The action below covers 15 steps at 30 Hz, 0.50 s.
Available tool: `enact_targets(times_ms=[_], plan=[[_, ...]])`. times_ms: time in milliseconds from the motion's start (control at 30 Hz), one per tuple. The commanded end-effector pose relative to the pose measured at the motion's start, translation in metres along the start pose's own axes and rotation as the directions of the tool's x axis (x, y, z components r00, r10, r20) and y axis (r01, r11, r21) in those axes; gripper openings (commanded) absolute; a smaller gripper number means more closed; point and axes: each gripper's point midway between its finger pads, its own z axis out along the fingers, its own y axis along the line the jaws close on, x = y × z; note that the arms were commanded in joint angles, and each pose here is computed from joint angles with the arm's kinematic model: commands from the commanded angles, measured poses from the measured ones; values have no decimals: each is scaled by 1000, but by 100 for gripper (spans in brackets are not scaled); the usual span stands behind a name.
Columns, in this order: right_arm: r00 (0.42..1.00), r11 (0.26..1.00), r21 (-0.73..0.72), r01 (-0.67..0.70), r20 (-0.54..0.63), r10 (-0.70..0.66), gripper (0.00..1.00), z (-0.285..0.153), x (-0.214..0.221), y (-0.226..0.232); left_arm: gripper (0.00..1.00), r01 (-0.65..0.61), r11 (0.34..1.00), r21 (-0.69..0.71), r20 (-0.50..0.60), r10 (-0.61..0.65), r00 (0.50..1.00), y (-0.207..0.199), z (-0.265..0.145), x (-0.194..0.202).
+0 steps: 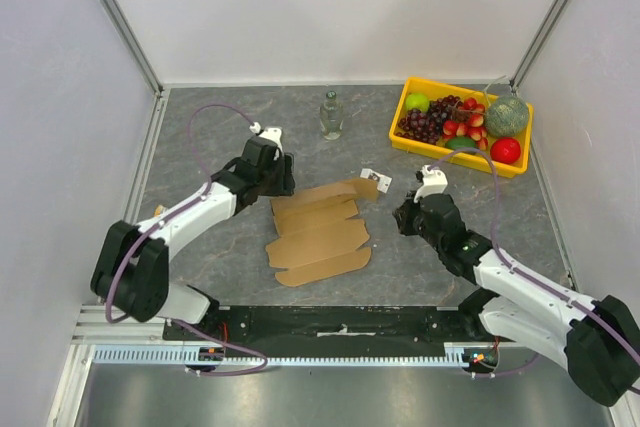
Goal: Fold the paper box
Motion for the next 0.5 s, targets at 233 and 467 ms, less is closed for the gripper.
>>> enact_targets(times_ms=[233, 467], plan=[[997, 986, -154, 68, 35, -63, 0, 30, -24, 41, 60, 71, 994, 86, 301, -94, 949, -8, -72, -64], [999, 979, -196, 49, 17, -46, 0, 57, -27, 57, 6, 31, 988, 150, 310, -77, 948, -17, -70, -47]])
